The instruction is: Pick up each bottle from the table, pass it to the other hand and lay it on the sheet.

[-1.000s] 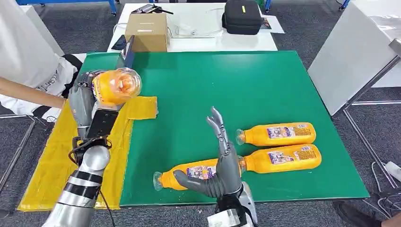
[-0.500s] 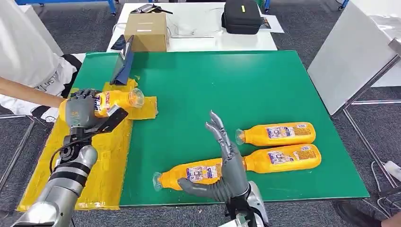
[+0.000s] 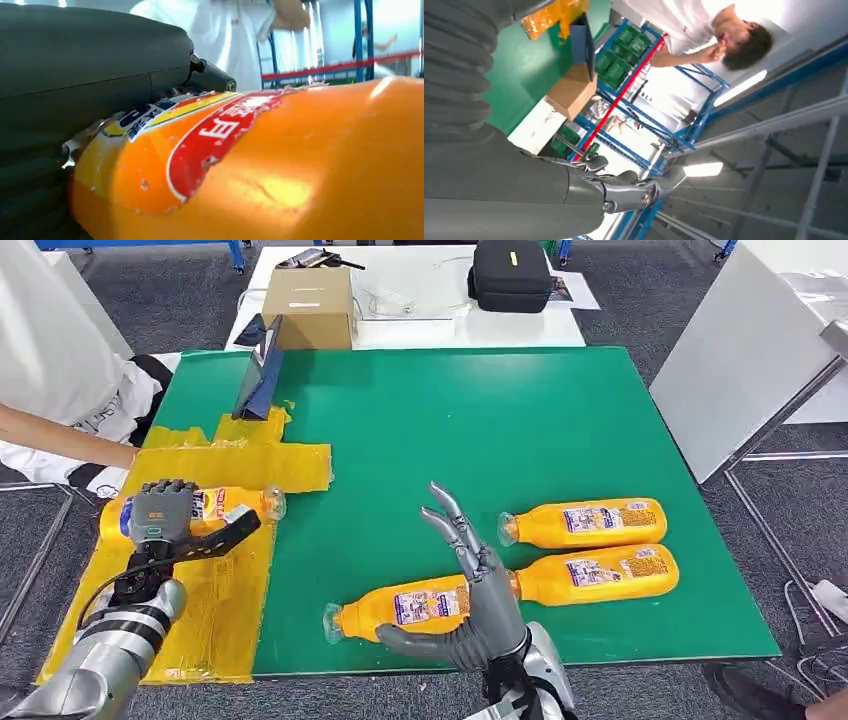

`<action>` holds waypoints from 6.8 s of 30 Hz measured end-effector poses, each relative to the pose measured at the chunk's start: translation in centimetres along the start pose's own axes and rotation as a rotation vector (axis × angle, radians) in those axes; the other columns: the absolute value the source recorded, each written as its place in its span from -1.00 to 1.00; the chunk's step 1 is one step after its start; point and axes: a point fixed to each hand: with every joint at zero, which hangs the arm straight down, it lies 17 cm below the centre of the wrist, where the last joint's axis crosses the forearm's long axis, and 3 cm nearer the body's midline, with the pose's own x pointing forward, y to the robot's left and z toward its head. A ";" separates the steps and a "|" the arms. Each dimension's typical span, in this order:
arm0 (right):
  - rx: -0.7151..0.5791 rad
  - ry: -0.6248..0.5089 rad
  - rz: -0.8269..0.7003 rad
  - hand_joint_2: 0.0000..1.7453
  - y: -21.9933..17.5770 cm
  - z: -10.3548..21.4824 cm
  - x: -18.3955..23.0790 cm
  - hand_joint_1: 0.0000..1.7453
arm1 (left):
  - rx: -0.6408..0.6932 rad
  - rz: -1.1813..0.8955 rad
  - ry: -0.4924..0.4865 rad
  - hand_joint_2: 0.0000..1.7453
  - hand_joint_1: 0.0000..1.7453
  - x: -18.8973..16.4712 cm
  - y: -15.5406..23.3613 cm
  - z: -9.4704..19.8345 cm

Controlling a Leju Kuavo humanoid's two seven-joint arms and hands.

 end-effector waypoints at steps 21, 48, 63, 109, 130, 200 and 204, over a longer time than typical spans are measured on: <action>0.182 0.072 0.185 1.00 3.4 1.4 -3.2 -1.00 | -0.186 0.331 0.012 1.00 -1.00 1.3 -3.6 0.4; 0.553 0.308 0.569 1.00 3.1 11.5 -14.3 -1.00 | 0.017 1.204 -0.270 1.00 -1.00 9.1 7.5 6.9; 0.655 0.411 0.630 1.00 1.9 16.3 -17.1 -1.00 | 0.231 1.347 -0.402 1.00 -1.00 9.2 16.4 10.1; 0.794 0.655 0.716 1.00 0.9 16.5 -28.4 1.00 | 0.143 1.550 -0.762 1.00 -1.00 20.9 22.6 14.2; 0.398 0.614 0.709 1.00 -1.0 11.9 -23.9 1.00 | 0.052 1.480 -0.768 1.00 -1.00 24.8 21.5 15.2; 0.054 0.254 0.738 1.00 1.7 2.9 -13.1 1.00 | -0.439 2.029 -0.750 1.00 -1.00 28.1 19.3 13.9; 0.140 0.190 0.825 1.00 4.3 2.4 -12.6 1.00 | -0.455 2.037 -0.747 1.00 -1.00 28.3 19.2 13.8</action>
